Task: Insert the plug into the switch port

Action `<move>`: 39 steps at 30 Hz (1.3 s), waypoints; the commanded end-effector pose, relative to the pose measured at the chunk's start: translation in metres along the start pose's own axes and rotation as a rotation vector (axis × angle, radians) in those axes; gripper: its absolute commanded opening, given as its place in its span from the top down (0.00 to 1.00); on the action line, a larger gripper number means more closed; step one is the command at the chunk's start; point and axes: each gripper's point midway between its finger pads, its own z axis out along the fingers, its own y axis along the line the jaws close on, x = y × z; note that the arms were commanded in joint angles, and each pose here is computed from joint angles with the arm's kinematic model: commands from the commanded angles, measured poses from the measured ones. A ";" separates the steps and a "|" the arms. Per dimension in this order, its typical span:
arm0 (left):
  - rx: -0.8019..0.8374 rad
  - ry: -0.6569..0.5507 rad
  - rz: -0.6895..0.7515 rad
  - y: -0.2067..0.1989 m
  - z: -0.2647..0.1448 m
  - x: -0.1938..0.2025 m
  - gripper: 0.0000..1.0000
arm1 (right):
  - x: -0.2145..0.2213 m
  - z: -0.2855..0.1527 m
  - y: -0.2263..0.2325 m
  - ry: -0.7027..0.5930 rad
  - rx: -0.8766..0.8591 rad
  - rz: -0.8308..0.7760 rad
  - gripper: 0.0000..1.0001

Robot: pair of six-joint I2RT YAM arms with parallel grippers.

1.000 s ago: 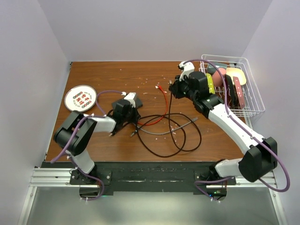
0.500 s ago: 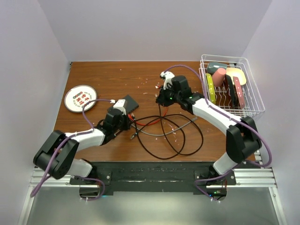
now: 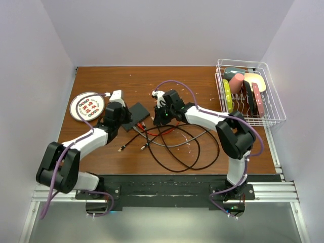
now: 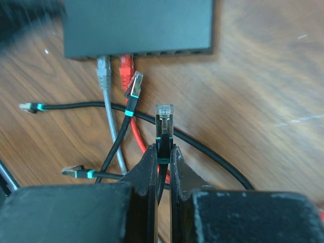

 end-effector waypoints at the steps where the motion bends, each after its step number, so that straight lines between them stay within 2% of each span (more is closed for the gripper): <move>1: -0.056 0.001 -0.010 0.027 0.017 -0.014 1.00 | -0.012 0.013 0.024 -0.013 -0.079 -0.012 1.00; 7: -0.163 0.047 -0.043 0.066 0.024 0.004 1.00 | -0.001 0.039 0.020 0.026 -0.071 0.019 1.00; 14: -0.186 0.107 -0.085 0.086 0.033 0.023 1.00 | 0.005 0.064 0.020 0.080 -0.087 0.038 1.00; 20: -0.176 0.142 -0.096 0.089 0.039 0.037 1.00 | 0.009 0.066 0.045 0.085 -0.245 0.035 1.00; 25: -0.168 0.142 -0.100 0.088 0.042 0.038 1.00 | 0.002 0.047 0.078 0.060 -0.417 0.011 1.00; 27: -0.162 0.147 -0.102 0.088 0.042 0.040 1.00 | 0.010 0.045 0.087 0.088 -0.438 0.007 1.00; 33: -0.155 0.147 -0.101 0.086 0.043 0.039 1.00 | 0.038 0.057 0.089 0.191 -0.359 -0.045 1.00; 38: -0.107 0.107 -0.087 0.076 0.043 0.022 1.00 | 0.032 0.045 0.084 0.153 -0.309 -0.060 1.00; 39: -0.101 0.088 -0.081 0.074 0.043 0.014 0.96 | 0.027 0.042 0.078 0.139 -0.264 -0.066 1.00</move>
